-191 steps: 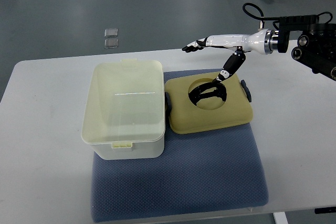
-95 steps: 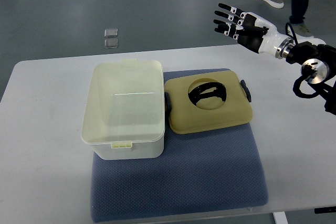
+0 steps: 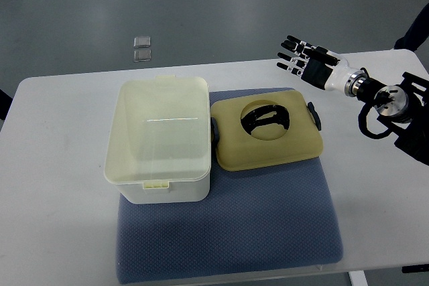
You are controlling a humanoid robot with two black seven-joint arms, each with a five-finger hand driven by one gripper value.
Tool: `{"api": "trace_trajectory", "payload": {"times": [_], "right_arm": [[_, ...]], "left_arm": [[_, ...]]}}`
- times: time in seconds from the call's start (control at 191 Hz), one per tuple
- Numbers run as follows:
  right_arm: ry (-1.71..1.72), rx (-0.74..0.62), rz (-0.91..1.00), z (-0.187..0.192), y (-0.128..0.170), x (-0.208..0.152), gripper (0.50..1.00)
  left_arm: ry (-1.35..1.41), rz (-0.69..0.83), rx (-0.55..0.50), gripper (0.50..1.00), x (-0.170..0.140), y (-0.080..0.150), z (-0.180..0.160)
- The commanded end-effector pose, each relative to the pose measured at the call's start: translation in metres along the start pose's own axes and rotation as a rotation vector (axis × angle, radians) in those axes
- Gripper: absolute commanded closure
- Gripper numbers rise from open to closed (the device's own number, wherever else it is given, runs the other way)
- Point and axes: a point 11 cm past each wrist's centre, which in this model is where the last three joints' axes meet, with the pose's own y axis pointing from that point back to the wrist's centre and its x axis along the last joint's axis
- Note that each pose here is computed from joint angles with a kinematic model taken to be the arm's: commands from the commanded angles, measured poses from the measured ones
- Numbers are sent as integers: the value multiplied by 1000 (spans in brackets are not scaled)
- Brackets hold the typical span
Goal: Open white storage box with right hand
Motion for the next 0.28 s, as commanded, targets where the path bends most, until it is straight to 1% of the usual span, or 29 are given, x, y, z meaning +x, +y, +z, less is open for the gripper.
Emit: {"api": "trace_trajectory", "payload": {"times": [0.0, 0.273], "right_arm": [[-6, -1, 2, 3, 1, 3, 566], [-30, 31, -15, -5, 0, -2, 566]], "left_arm": [[0, 1, 0, 500, 0, 0, 0], [0, -1, 0, 500, 0, 0, 0]]}}
